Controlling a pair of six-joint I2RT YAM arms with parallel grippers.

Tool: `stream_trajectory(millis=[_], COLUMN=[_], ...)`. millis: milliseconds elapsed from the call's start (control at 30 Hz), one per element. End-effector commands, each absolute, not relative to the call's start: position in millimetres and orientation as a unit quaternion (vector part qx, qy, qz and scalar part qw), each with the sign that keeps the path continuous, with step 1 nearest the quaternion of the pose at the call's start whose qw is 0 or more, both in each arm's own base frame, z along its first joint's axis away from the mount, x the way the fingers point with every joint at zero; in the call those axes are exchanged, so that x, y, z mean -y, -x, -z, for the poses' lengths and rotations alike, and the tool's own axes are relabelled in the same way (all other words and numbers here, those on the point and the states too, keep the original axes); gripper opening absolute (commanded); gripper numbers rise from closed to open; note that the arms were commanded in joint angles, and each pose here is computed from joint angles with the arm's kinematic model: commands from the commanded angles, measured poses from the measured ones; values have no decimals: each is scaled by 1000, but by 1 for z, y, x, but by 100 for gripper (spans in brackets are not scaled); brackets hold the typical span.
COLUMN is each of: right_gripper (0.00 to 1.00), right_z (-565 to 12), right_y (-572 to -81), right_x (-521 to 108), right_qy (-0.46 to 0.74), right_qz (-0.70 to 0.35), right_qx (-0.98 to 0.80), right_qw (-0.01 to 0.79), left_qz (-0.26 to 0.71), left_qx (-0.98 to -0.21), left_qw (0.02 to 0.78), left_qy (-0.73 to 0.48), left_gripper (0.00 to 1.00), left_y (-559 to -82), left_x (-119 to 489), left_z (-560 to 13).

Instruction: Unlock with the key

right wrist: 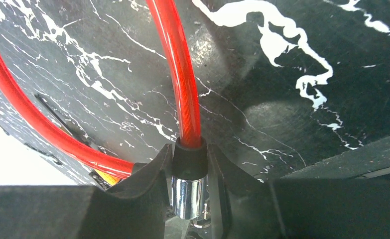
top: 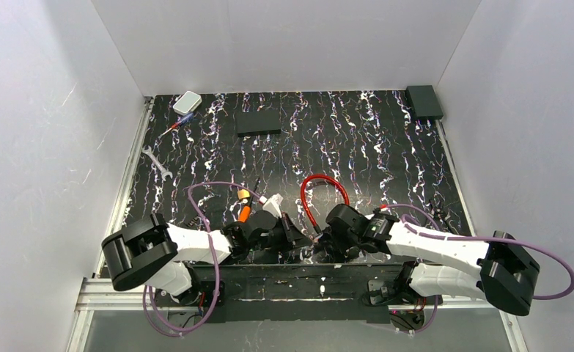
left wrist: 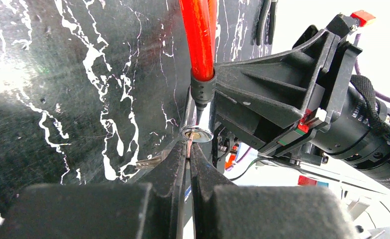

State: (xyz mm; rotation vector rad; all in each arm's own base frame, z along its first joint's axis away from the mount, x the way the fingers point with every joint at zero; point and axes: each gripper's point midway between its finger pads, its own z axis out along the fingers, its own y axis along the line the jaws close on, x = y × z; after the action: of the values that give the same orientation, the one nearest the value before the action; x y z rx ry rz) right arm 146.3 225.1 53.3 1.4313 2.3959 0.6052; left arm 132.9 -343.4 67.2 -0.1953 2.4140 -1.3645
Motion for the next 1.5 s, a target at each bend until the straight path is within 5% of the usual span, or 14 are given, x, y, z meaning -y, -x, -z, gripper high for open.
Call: stream_trajectory(millis=[0,533,800,1467], right_gripper=[1,1,1,1], right_z=[-84,-115,-170,-110], right_y=[-149,-163,-184,-146], right_x=[-252,-276,-269,-278], right_qy=[-492,-445,-367,-421], right_qz=[-285,-387,-384,-313], right_qx=[-814,-795,-810,-841], right_qw=[117,139,249,130], left_qz=[506,509,529,482], left_qx=[-834,-825,-802,-810], left_qw=[206,236,274,332], left_qy=[76,67,50,27], left_gripper=[0,0,0,0], left_y=[-149,-157,-164,-172], left_x=[359,359,361,338], left_z=[-87,-98,-128,-110])
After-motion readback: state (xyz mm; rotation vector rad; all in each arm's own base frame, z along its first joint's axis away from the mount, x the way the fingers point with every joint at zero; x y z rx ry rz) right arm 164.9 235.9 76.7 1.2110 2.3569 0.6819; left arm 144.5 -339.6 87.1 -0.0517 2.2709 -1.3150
